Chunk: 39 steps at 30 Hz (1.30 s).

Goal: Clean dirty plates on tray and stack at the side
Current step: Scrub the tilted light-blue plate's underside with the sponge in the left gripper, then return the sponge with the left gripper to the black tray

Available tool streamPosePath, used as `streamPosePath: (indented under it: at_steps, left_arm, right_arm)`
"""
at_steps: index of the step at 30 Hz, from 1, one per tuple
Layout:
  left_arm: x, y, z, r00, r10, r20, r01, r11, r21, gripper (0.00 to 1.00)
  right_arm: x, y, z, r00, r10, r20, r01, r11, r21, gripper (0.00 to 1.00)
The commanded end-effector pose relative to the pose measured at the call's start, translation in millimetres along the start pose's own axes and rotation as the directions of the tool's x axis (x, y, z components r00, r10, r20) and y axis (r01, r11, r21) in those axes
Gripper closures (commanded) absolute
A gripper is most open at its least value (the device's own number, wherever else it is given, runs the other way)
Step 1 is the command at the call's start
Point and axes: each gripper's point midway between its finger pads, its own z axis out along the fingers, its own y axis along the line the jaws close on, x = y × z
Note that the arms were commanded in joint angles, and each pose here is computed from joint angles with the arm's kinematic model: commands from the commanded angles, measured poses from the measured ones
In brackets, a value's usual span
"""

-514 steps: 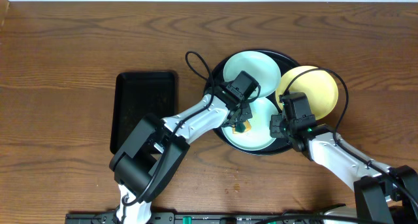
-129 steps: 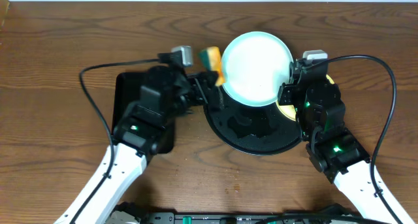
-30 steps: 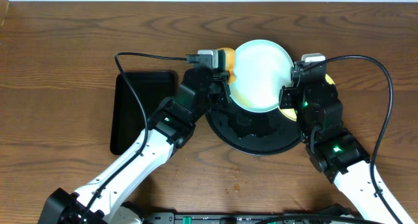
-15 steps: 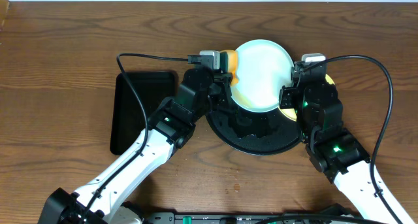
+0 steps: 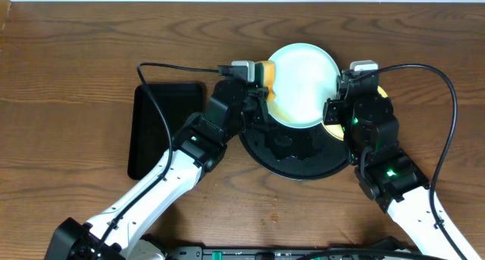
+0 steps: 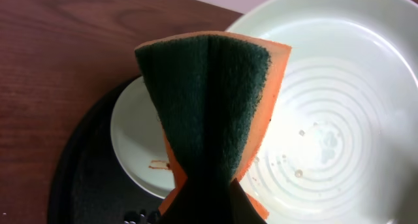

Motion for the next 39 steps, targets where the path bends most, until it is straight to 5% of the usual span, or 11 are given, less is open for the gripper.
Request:
streamPosePath:
  at_steps: [1, 11, 22, 32, 39]
  left_arm:
    - [-6.9, 4.4, 1.5, 1.0, -0.002, 0.031, 0.003, 1.0, -0.024, 0.93]
    - [13.7, -26.3, -1.1, 0.996, -0.016, -0.092, 0.03, 0.988, 0.152, 0.93]
    - [-10.2, -38.6, -34.1, 1.0, -0.015, -0.024, 0.019, 0.983, 0.185, 0.93]
    - [16.6, 67.0, -71.3, 0.98, -0.121, -0.156, 0.087, 0.974, -0.209, 0.93]
    - [41.0, 163.3, -117.7, 0.931, -0.277, -0.24, 0.127, 0.858, -0.498, 0.93]
  right_arm:
    - [-8.1, -0.9, -2.6, 1.0, -0.019, 0.023, 0.019, 1.0, -0.004, 0.99]
    - [-13.9, -2.6, -2.8, 0.998, -0.038, 0.047, 0.038, 0.999, 0.009, 0.99]
    - [-14.0, -7.9, -1.2, 0.993, -0.111, 0.046, 0.109, 0.993, 0.045, 0.99]
    - [-8.3, -12.3, 3.9, 0.985, -0.174, 0.021, 0.171, 0.982, 0.078, 0.99]
    - [-7.2, -12.5, 4.0, 0.984, -0.175, 0.016, 0.173, 0.982, 0.078, 0.99]
